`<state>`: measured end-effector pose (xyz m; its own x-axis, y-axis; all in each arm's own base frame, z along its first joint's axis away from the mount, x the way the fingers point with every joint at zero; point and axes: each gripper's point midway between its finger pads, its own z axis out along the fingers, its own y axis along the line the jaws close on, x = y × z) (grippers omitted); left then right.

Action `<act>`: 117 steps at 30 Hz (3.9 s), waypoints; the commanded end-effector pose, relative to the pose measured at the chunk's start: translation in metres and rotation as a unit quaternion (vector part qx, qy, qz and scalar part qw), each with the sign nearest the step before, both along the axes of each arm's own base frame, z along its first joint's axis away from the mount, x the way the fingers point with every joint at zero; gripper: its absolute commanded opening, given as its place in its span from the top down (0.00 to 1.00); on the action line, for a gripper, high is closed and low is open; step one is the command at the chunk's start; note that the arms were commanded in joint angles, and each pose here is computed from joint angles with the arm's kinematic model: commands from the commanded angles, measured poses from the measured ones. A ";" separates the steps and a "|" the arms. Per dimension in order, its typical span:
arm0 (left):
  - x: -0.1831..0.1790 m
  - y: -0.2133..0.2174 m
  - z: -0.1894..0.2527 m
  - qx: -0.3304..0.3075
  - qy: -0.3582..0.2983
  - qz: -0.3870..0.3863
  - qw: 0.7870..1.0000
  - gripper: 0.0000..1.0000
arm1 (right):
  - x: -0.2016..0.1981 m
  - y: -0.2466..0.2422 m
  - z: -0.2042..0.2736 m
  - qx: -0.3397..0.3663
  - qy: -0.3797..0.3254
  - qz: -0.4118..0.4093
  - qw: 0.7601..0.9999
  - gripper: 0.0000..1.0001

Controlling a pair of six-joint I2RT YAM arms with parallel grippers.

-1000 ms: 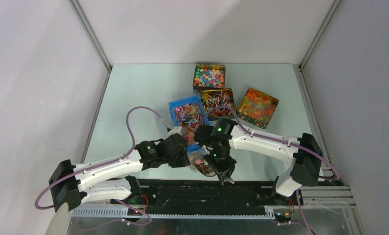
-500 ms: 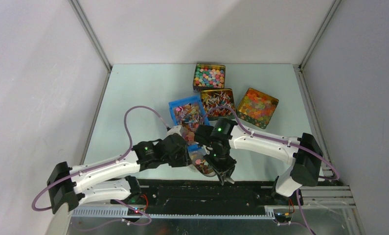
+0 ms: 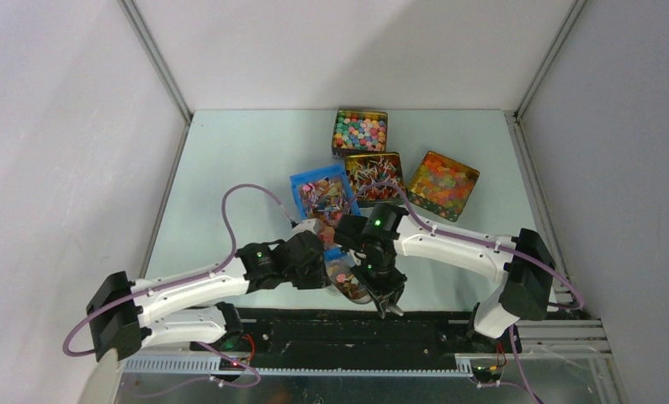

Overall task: Pack the candies
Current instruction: Place the fake candies in the packing bottle.

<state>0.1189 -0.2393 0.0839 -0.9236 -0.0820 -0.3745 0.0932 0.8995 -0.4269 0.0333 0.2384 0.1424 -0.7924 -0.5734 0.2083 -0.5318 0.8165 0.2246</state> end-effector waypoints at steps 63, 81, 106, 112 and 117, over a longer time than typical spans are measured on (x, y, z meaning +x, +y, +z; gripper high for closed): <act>0.006 -0.015 0.028 -0.033 -0.017 -0.008 0.999 0.57 | -0.005 0.006 0.021 0.013 0.007 -0.001 1.000 1.00; -0.003 -0.019 0.033 -0.064 -0.011 -0.021 0.998 0.61 | -0.003 0.007 0.019 0.015 0.006 -0.002 1.000 1.00; -0.005 -0.028 0.026 -0.050 0.003 -0.044 0.998 0.76 | -0.002 0.009 0.028 0.029 0.009 -0.008 1.000 1.00; -0.005 -0.028 0.026 -0.047 0.003 -0.044 0.998 0.78 | 0.002 0.012 0.031 0.033 0.003 -0.008 0.999 1.00; -0.005 -0.029 0.026 -0.045 0.004 -0.046 0.998 0.83 | 0.005 0.012 0.033 0.035 -0.003 -0.009 0.999 1.00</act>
